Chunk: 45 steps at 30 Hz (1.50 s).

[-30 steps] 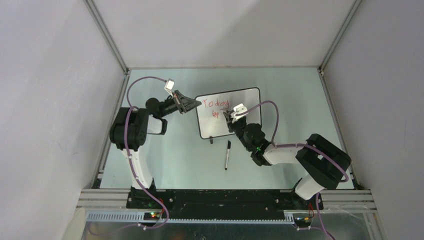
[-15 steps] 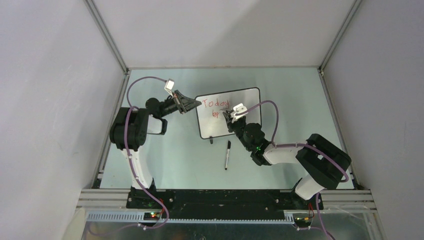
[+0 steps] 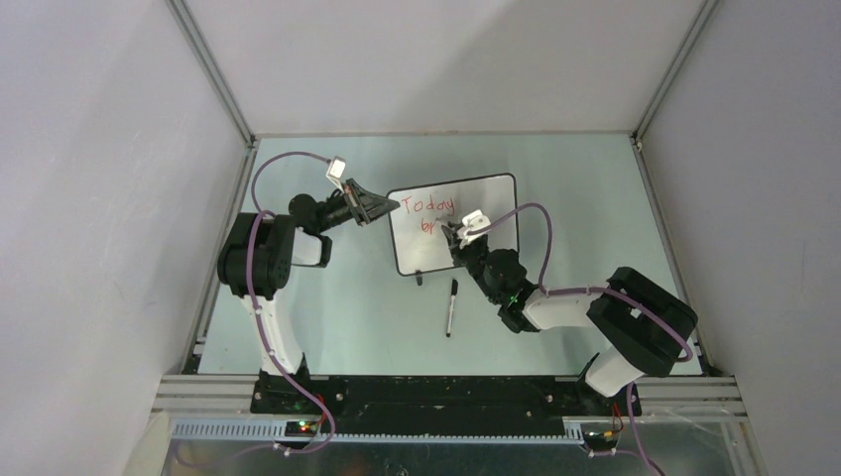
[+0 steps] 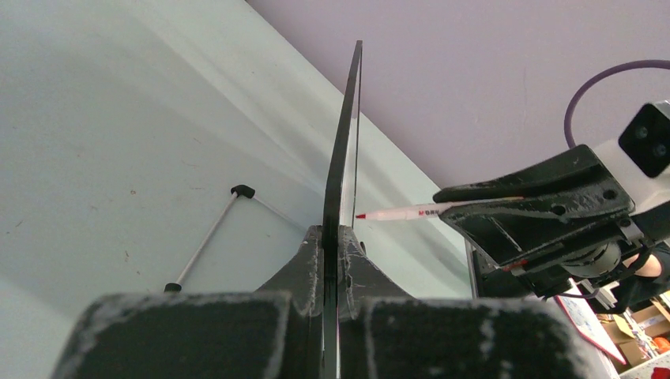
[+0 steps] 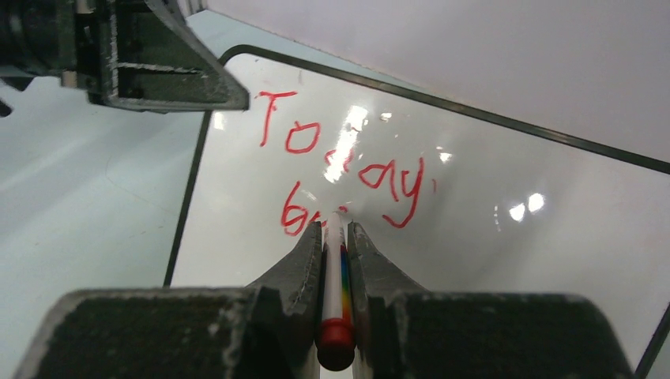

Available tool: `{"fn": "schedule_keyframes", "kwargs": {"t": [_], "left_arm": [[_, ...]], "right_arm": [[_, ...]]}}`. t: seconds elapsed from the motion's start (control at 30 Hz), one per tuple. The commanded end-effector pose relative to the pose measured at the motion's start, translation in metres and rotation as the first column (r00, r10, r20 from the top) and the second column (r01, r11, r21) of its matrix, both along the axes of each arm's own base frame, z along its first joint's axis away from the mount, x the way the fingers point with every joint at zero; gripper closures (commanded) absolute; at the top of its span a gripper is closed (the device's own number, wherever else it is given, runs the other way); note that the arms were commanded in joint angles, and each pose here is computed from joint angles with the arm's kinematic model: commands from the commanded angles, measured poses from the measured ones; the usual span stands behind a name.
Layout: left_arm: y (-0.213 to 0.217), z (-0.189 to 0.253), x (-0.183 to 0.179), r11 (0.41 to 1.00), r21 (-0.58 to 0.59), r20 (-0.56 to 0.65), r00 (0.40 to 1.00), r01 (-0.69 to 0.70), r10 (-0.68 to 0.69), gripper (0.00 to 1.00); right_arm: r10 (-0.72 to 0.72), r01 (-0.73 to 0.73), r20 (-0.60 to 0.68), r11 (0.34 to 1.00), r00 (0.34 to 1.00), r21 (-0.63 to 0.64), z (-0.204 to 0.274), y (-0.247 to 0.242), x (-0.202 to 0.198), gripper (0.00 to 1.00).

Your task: Write a sentence on the whiteboard

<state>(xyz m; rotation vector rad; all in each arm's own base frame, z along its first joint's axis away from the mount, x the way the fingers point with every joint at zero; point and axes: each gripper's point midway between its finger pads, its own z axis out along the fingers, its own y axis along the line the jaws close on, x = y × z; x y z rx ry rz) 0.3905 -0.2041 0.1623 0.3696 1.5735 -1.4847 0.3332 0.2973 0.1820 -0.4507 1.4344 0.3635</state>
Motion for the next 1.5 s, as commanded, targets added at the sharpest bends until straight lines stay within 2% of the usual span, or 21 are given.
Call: {"fn": "schedule_keyframes", "kwargs": {"t": [0.0,0.5,1.47], "left_arm": [[0.001,0.011,0.001,1.000,0.012,0.100,0.995,0.013,-0.014,1.00],[0.001,0.012,0.001,1.000,0.012,0.101,0.995,0.013,-0.014,1.00],[0.001,0.011,0.001,1.000,0.012,0.100,0.995,0.013,-0.014,1.00]], "right_arm": [[0.014,-0.018,0.095,0.999,0.995,0.046,0.029,0.002,-0.013,1.00],[-0.036,0.034,0.062,0.999,0.997,0.035,0.018,-0.006,-0.007,1.00],[-0.013,0.011,0.042,1.000,0.999,0.027,0.015,0.001,-0.001,1.00]]}}
